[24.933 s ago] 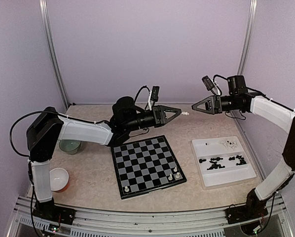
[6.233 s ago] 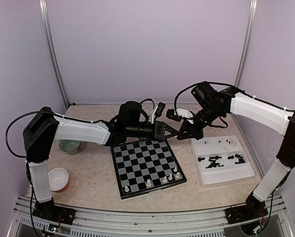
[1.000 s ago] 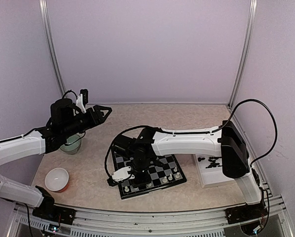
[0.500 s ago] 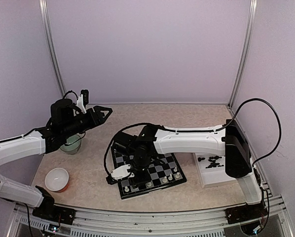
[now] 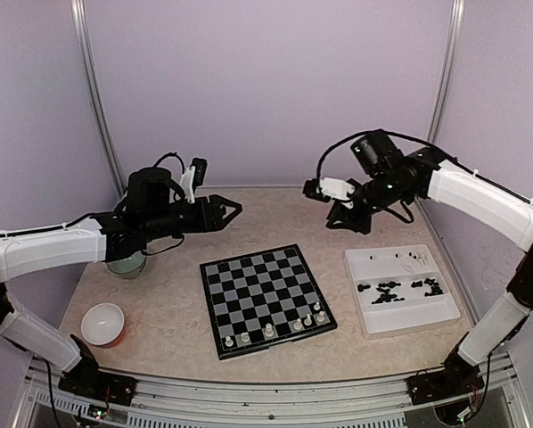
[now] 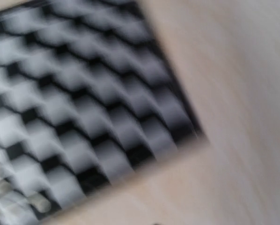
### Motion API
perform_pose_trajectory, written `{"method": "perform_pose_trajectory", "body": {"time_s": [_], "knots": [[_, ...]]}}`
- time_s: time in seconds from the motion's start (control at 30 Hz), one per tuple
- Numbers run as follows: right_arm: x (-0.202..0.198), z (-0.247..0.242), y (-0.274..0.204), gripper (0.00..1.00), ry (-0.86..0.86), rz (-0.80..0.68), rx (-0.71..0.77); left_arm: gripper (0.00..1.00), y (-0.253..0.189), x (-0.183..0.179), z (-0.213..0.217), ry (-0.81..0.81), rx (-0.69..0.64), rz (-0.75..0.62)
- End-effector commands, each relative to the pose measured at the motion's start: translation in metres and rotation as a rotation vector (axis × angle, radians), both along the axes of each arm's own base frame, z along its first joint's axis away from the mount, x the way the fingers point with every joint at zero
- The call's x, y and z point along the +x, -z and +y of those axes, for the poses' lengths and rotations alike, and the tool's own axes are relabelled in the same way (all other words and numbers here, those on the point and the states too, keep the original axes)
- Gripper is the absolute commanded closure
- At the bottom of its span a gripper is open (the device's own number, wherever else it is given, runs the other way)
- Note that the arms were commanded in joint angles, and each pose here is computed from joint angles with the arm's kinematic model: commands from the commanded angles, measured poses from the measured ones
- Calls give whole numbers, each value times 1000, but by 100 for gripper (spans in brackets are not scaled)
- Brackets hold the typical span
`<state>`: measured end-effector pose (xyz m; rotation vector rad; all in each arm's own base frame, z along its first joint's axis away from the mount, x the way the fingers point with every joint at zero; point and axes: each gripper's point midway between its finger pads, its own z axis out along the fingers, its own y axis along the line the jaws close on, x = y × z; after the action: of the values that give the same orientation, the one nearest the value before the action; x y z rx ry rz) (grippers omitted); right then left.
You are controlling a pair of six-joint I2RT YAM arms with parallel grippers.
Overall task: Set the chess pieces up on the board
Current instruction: Pick up the chess pile from the storage box.
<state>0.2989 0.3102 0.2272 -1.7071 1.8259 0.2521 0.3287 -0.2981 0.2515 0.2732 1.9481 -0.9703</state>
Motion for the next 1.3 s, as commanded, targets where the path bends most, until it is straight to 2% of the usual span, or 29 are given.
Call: {"method": "perform_pose_trajectory", "body": {"time_s": [0.0, 0.03, 0.07, 0.17, 0.27, 0.33, 0.37, 0.67, 0.87, 1.03, 1.2, 1.27], "knots": [[69, -105, -6, 54, 399, -123, 60, 38, -13, -1, -39, 73, 75, -67], [79, -135, 0, 36, 484, -108, 59, 39, -9, 0, -48, 89, 85, -62], [82, -158, 12, 28, 533, -57, 60, 40, -11, 0, -56, 104, 82, -67], [85, -222, 47, 24, 673, 87, 64, 40, -7, 2, -78, 151, 84, -62], [83, -267, 82, 39, 781, 139, -6, 40, -2, 6, -95, 189, 87, -51], [77, -282, 103, 52, 819, 175, -66, 40, -1, 8, -103, 206, 87, -44], [74, -286, 111, 55, 830, 189, -92, 41, 3, 10, -106, 214, 91, -34], [55, -302, 174, 60, 897, 326, -229, 41, 10, 14, -117, 240, 102, -16], [57, -305, 191, 61, 908, 360, -265, 40, 14, 15, -119, 243, 104, -8], [54, -306, 204, 66, 906, 400, -287, 40, 17, 14, -118, 245, 104, -3], [46, -304, 213, 76, 913, 457, -296, 40, 19, 14, -118, 249, 104, 0], [44, -302, 214, 90, 913, 469, -291, 40, 19, 14, -118, 249, 103, -1]]}}
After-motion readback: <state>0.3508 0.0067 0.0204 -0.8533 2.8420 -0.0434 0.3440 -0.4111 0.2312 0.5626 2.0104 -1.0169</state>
